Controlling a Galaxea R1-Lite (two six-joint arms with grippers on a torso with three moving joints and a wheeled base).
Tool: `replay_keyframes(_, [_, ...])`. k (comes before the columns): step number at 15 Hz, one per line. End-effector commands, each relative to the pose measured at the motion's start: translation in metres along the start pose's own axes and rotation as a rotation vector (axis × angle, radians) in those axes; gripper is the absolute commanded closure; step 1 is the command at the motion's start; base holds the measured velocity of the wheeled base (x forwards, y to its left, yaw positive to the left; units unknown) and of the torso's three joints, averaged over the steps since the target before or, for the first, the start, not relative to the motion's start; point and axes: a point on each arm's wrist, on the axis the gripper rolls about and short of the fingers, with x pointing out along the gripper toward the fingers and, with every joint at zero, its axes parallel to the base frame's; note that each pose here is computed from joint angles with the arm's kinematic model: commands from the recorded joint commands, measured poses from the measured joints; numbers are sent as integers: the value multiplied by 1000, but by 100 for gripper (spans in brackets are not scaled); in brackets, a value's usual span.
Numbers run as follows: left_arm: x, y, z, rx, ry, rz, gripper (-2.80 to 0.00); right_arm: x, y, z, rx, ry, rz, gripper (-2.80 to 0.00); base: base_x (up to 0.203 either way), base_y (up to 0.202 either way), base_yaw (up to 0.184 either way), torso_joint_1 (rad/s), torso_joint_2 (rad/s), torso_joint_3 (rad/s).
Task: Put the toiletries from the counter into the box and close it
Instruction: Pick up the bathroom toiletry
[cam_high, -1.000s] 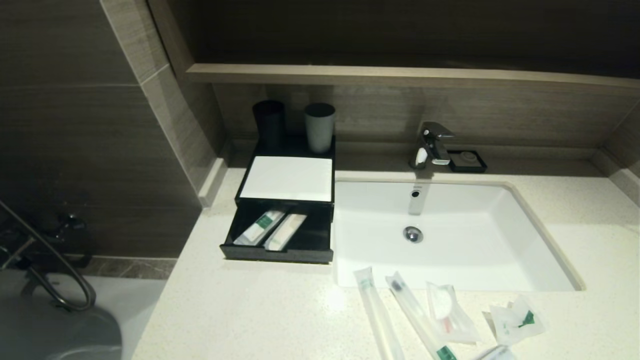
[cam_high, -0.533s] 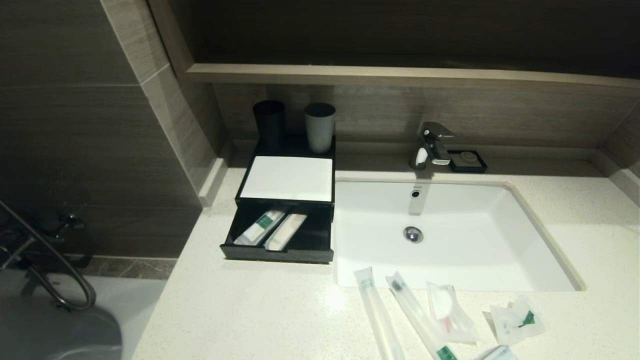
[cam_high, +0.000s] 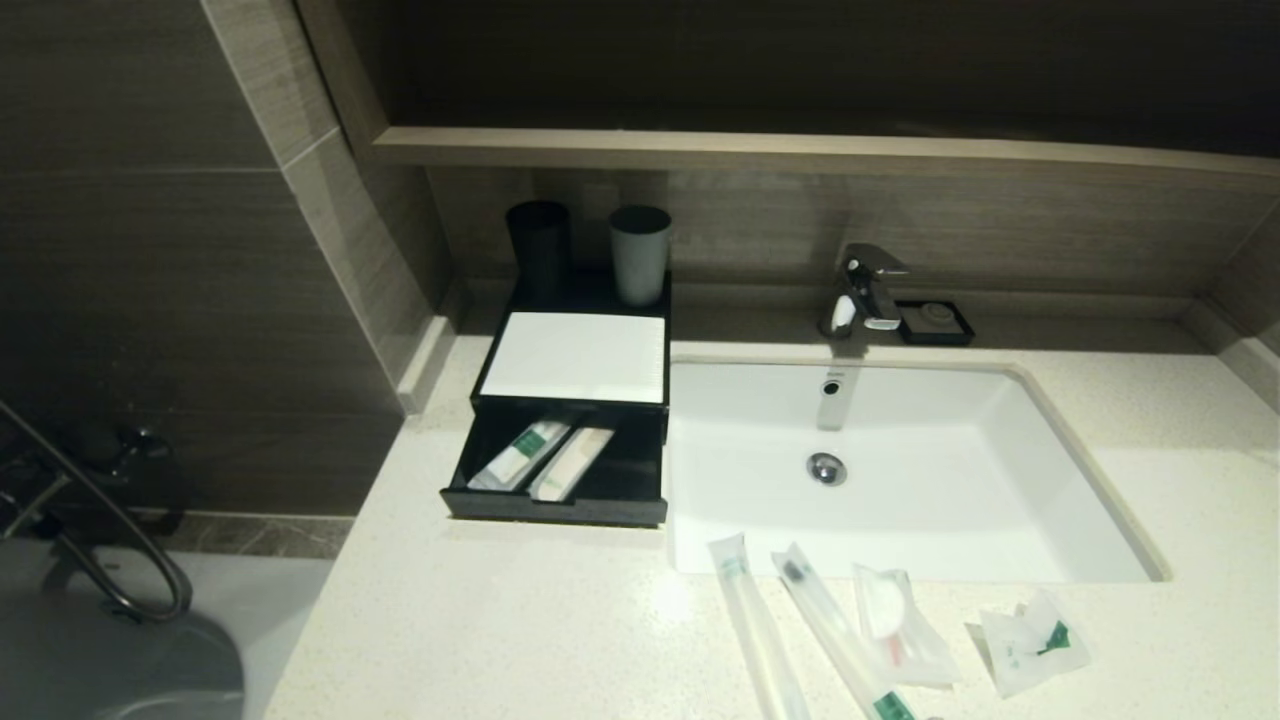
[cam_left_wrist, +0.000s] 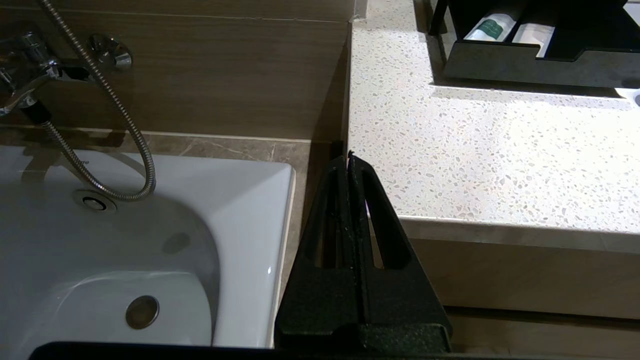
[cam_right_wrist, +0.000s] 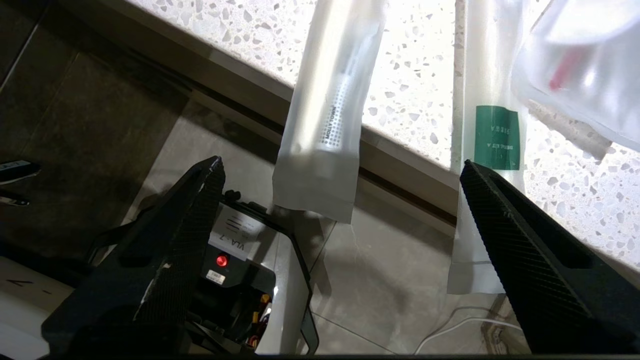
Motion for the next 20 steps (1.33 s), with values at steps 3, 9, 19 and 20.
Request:
replay_keyframes(3, [0, 0, 0, 0, -1, 1, 0, 5, 5, -3, 0, 2, -6, -280, 0, 0, 0, 0, 0, 0])
replay_keyframes(9, [0, 0, 0, 0, -1, 1, 0, 10, 7, -8, -19, 18, -17, -280, 0, 0, 0, 0, 0, 0])
replay_keyframes(19, [0, 0, 0, 0, -1, 0, 0, 19, 14, -13, -14, 13, -17, -280, 0, 0, 0, 0, 0, 0])
replay_keyframes(20, [0, 0, 0, 0, -1, 1, 0, 19, 14, -14, -18, 16, -18, -280, 0, 0, 0, 0, 0, 0])
